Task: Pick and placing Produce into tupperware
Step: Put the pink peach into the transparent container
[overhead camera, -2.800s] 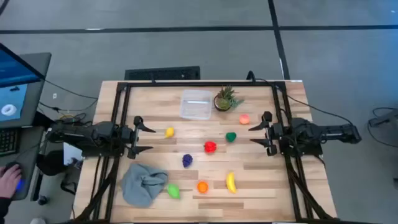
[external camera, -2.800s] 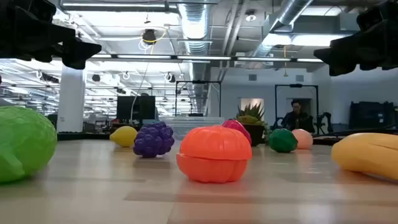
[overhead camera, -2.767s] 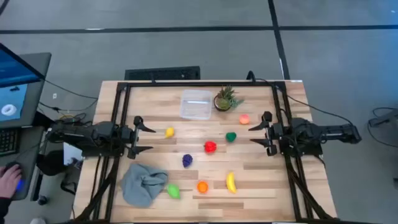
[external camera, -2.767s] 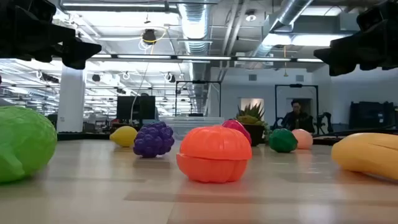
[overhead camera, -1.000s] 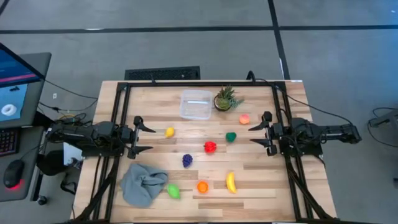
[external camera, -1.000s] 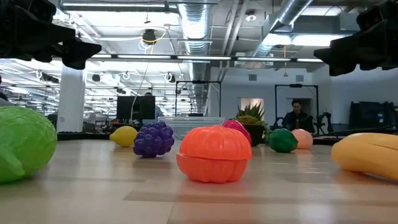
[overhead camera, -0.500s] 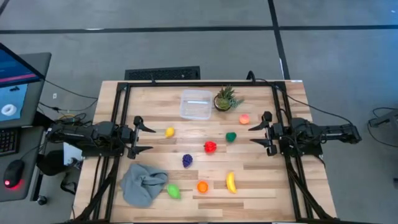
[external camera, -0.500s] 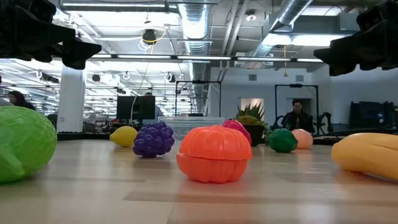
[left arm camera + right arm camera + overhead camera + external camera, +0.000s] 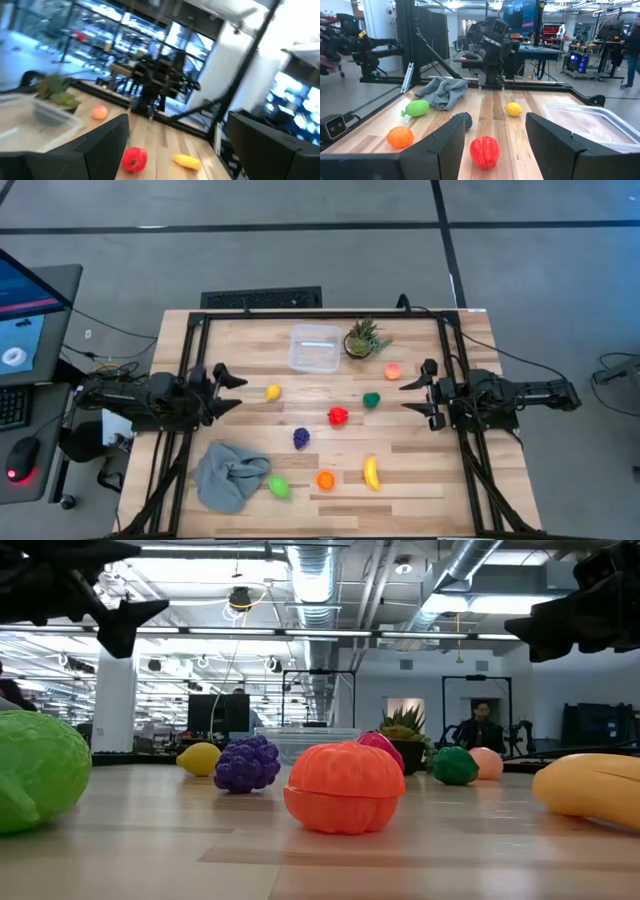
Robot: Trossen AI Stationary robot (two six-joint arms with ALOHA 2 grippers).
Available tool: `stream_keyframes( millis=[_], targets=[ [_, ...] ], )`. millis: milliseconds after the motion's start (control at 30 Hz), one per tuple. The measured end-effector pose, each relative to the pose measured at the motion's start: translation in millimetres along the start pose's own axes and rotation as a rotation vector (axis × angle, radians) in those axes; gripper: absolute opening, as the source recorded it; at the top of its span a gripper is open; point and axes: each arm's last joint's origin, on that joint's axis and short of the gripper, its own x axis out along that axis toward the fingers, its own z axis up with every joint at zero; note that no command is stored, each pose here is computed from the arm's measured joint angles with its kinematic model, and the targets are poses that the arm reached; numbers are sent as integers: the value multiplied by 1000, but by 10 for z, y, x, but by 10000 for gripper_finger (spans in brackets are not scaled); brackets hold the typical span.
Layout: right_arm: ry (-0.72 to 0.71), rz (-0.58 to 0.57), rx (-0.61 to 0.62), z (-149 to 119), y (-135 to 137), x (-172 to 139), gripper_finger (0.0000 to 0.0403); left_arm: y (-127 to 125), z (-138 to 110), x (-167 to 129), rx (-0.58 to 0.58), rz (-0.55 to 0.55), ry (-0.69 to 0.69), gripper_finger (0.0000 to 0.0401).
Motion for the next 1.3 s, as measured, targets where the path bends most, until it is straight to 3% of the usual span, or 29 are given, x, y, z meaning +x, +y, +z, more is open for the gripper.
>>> stream_keyframes(
  millis=[233, 333, 500, 733, 900, 1000, 1167, 1300],
  targets=[
    [0, 0, 0, 1, 0, 0, 234, 56, 51, -9, -262, 202, -150, 323],
    [0, 3, 50, 0, 2, 0, 234, 80, 60, -17, -305, 279, -204, 323],
    [-10, 10, 346, 11, 7, 0, 234, 100, 64, -25, -304, 344, -240, 323],
    [-159, 56, 721, 159, -4, -13, 234, 138, 68, -44, -298, 470, -305, 323],
    [-190, 71, 761, 191, -5, -18, 234, 143, 61, -45, -259, 484, -293, 323],
    [-212, 89, 866, 214, -8, -24, 234, 160, 29, -47, -183, 521, -252, 323],
    [-204, 103, 1043, 211, -9, -23, 234, 163, 5, -44, -251, 497, -235, 323],
    [-211, 61, 1043, 198, -20, -21, 234, 170, -21, -44, -251, 499, -208, 323]
  ],
)
